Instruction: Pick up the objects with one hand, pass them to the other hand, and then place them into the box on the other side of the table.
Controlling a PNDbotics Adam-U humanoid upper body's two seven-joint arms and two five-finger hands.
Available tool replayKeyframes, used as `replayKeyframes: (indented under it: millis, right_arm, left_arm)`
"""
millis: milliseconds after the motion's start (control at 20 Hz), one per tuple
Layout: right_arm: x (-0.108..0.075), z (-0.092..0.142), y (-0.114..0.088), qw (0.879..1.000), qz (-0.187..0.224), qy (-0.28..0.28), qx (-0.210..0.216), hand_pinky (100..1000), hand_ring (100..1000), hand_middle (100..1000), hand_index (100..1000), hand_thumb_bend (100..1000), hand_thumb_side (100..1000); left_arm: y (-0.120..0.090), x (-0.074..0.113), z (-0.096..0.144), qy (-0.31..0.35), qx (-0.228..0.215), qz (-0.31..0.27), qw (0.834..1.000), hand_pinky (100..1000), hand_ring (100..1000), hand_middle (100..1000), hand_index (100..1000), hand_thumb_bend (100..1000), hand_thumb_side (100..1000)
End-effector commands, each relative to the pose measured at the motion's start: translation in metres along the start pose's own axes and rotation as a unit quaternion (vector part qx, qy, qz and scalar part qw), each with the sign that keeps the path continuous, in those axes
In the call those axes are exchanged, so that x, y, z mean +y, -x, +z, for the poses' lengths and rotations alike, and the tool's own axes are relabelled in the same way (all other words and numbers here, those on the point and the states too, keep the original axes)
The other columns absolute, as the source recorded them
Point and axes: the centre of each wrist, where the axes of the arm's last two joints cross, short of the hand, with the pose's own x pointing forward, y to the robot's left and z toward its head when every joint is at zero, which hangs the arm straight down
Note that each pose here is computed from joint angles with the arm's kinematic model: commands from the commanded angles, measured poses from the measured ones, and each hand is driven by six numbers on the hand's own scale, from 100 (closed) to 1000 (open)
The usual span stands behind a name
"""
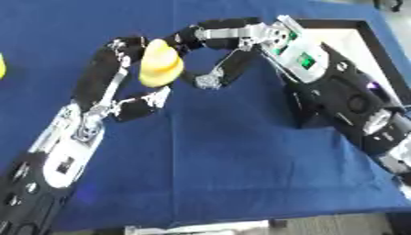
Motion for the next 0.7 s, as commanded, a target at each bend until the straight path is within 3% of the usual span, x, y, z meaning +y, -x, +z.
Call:
replayKeyframes:
  millis: [50,200,500,700]
  right_arm:
    - [-0.0048,-0.0184,-0.0261,0.993,0.053,-0.055,-0.086,841,1000,554,742,100,229]
    - [-0.0046,-0.0194,-0.0264,0.994,0.044,-0.056,-0.081,844,1000,602,741,100,201]
    - [-0.0064,-0.0197,-0.0304,0.994,0.043,-0.056,-0.083,883,1000,777,969,100,203]
    - [-0.0087,-0.0195,-0.0335,0.993,0.052,-0.057,-0.084,899,1000,819,1000,100,203]
  left_arm:
    - [-0.0134,-0.0014,-0.014,-0.007,-0.015,0.002,1.0,730,564,495,576,100,200]
    - [-0.0155,-0.0034,-0.0145,-0.006,-0.015,0.007,1.0,731,564,494,575,100,201]
    - [-0.0184,-0.0051,-0.0165,-0.006,-0.021,0.01,1.0,730,563,494,572,100,192]
    - [-0.0212,-0.0043,-0.0193,-0.01,-0.026,0.011,1.0,729,562,493,570,100,191]
